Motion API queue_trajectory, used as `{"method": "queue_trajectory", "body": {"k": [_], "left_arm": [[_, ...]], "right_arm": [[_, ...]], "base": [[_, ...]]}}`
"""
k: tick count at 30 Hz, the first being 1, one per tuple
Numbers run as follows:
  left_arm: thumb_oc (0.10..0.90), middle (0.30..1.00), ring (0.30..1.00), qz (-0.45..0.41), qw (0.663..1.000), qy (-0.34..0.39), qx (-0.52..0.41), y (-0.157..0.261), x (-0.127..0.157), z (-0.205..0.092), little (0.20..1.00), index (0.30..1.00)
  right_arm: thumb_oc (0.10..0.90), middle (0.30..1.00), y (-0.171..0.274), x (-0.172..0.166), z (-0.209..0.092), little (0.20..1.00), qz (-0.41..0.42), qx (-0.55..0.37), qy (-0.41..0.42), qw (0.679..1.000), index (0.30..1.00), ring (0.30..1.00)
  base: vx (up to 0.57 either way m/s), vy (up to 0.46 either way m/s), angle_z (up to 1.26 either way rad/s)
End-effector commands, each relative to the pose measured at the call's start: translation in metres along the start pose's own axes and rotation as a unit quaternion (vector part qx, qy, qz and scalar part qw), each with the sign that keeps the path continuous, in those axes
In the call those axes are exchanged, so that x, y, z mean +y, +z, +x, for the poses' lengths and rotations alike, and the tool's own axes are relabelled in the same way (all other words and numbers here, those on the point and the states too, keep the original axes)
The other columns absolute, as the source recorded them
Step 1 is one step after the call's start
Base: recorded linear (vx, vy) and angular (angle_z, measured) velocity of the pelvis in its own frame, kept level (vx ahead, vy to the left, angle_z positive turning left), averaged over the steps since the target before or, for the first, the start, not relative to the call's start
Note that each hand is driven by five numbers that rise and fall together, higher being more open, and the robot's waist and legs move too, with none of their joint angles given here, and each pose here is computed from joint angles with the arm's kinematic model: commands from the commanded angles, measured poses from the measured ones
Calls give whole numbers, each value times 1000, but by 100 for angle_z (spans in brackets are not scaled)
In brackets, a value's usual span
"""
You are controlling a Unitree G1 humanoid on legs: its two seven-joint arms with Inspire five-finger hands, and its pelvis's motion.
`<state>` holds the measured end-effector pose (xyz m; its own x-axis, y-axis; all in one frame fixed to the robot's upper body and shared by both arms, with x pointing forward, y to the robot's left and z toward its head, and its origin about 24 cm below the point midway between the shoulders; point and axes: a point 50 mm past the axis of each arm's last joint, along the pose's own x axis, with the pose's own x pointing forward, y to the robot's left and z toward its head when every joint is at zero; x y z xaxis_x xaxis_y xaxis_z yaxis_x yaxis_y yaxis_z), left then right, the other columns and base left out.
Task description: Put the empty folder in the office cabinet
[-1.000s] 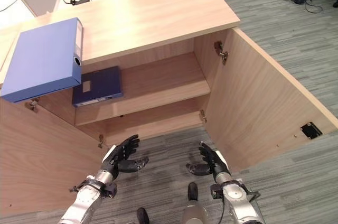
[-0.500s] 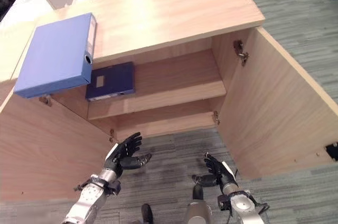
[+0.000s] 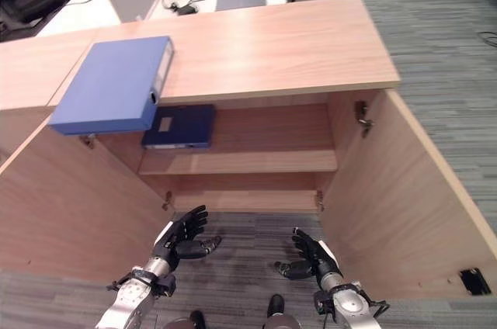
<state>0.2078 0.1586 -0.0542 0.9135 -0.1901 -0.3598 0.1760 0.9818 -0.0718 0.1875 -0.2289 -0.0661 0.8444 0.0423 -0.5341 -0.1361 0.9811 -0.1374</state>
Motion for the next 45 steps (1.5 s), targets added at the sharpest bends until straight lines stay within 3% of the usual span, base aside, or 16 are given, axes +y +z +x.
{"method": "queue_trajectory", "body": {"k": [1,26,29,30,32,37,40,42,45], "left_arm": [[800,900,900,6,996,12,-89,33,14,-3,900,900],[800,900,900,46,996,9,-70,29,23,-8,900,900],[800,900,900,68,992,41,-95,39,29,-10,900,900],[800,900,900,44,987,97,-121,43,30,-13,900,900],[800,900,900,-54,980,137,-137,43,26,-16,900,900],[800,900,900,-85,951,207,-214,73,30,-27,900,900],[800,900,900,-22,931,250,-264,98,39,-31,900,900],[800,900,900,117,884,313,-328,130,52,-39,900,900],[800,900,900,162,866,334,-336,139,56,-39,900,900]], "right_arm": [[800,900,35,3,9,900,-7,-84,15,996,900,900],[800,900,16,23,8,900,24,-49,24,998,900,900],[800,900,13,24,7,900,32,-47,20,998,900,900],[800,900,11,25,6,900,42,-48,8,998,900,900],[800,900,9,27,5,900,50,-47,-2,998,900,900],[800,900,14,26,2,900,64,-64,-20,996,900,900],[800,900,15,25,1,900,64,-69,-28,995,900,900],[800,900,16,24,0,900,62,-80,-32,994,900,900],[800,900,16,23,1,900,55,-80,-35,995,900,900]], "base": [[245,122,-20],[80,55,-6],[16,-26,-1],[2,-65,0],[-12,-78,2],[-18,-55,4],[-11,-42,1],[0,-35,-1],[0,0,0]]}}
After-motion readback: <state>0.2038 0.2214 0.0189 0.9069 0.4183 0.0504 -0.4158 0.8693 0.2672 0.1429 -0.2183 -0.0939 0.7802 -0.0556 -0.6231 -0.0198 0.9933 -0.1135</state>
